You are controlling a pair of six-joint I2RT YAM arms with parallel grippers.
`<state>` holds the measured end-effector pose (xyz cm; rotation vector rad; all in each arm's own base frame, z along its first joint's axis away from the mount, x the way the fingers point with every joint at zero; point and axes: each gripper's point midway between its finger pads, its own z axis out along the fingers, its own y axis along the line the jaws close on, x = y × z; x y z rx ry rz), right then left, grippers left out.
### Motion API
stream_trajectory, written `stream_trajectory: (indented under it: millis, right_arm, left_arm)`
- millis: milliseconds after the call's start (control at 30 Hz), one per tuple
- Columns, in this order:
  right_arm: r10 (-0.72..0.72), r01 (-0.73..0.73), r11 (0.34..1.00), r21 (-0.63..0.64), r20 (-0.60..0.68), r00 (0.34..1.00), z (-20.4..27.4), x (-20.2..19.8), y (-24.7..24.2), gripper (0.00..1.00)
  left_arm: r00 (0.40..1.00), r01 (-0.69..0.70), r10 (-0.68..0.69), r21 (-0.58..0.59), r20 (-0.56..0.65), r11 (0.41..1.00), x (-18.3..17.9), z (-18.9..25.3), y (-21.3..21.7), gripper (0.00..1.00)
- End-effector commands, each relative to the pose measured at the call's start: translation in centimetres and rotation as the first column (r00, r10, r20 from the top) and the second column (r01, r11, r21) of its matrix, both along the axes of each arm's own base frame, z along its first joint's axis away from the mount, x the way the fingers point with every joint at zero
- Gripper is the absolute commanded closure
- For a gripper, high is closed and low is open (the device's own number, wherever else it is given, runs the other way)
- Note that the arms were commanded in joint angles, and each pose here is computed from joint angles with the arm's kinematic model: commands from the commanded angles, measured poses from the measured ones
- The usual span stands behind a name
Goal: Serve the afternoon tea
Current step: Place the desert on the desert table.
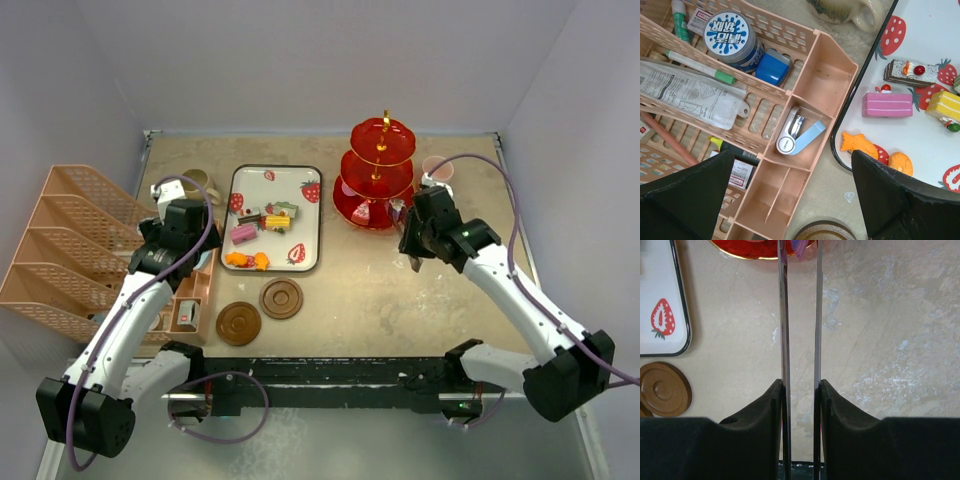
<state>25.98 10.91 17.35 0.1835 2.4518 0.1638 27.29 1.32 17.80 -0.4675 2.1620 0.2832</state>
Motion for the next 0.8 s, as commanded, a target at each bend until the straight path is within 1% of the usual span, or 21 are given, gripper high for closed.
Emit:
stream_trajectory:
  millis: [0,333,467,767]
  right_arm:
    - [0.01,-0.011,1.0,0.009,0.074,0.997,0.4,2.8,0.6,0.66]
    - [0.025,-0.024,0.999,-0.022,0.059,0.998,-1.2,6.1,0.7,0.66]
    - [0.046,-0.046,0.999,-0.028,0.027,0.999,-1.8,6.3,1.0,0.66]
    - [0.051,-0.05,0.995,-0.087,0.011,0.999,-2.1,6.3,0.1,0.63]
  left_arm:
    - [0.999,0.001,-0.002,0.003,0.043,1.0,0.4,0.8,-0.1,0.02]
    - [0.999,-0.003,0.002,0.004,0.044,1.0,0.4,0.8,0.0,0.02]
    - [0.999,-0.002,0.002,0.004,0.044,1.0,0.4,0.8,0.0,0.02]
    - [0.998,-0.023,0.023,0.015,0.054,1.0,0.2,1.2,0.4,0.02]
